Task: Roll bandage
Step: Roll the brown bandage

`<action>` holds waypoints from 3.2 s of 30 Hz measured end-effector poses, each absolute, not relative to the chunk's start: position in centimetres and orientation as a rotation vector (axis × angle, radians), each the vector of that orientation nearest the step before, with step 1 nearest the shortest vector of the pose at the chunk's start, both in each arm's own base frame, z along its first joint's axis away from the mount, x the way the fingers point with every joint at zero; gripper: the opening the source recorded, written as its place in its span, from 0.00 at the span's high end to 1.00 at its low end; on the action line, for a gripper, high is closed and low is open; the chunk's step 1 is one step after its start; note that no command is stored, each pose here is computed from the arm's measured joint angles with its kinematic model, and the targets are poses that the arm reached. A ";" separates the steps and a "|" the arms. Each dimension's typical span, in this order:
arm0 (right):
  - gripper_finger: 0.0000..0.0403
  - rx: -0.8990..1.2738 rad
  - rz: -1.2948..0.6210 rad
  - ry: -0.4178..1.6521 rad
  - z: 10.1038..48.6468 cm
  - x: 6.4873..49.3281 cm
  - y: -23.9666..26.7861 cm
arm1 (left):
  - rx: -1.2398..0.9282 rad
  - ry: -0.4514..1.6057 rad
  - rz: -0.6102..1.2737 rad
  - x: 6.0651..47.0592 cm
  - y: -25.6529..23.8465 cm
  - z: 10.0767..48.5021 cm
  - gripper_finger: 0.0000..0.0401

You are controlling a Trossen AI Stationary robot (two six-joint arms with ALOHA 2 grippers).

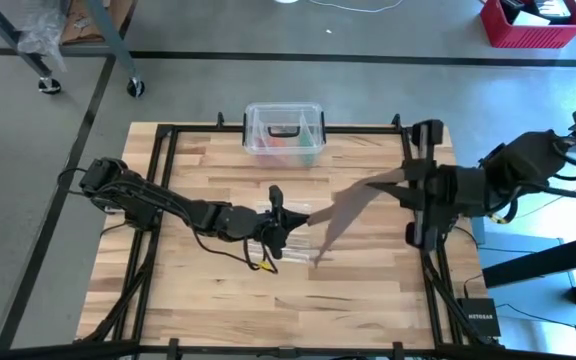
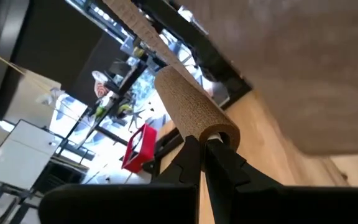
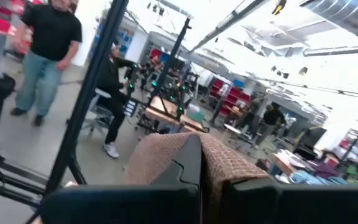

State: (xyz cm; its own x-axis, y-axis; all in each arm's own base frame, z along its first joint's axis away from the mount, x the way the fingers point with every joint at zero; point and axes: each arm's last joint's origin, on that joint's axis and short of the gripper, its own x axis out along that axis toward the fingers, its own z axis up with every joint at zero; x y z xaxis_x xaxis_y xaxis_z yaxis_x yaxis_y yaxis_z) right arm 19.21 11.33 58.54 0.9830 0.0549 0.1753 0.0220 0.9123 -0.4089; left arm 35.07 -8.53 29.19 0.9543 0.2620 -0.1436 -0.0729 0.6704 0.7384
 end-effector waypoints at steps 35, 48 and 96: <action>0.40 -0.043 -0.412 0.614 45.6 34.1 -4.8 | 0.731 0.260 0.147 34.7 -9.7 28.8 1.00; 0.32 0.125 -0.386 0.794 44.0 33.1 -4.8 | 0.630 0.264 0.188 35.0 -8.6 28.7 1.00; 0.34 0.069 -0.179 0.385 23.2 16.8 12.1 | 0.680 0.241 0.124 34.8 -9.3 28.8 1.00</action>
State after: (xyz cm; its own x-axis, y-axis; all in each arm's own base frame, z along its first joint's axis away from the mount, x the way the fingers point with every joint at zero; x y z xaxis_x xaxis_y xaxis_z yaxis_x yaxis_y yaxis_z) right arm 16.80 12.10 23.23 0.9113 -0.1602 -0.3792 0.1865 0.9819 0.0333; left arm 34.85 -9.33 28.84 0.9649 0.1918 -0.1795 -0.0353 0.7718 0.6349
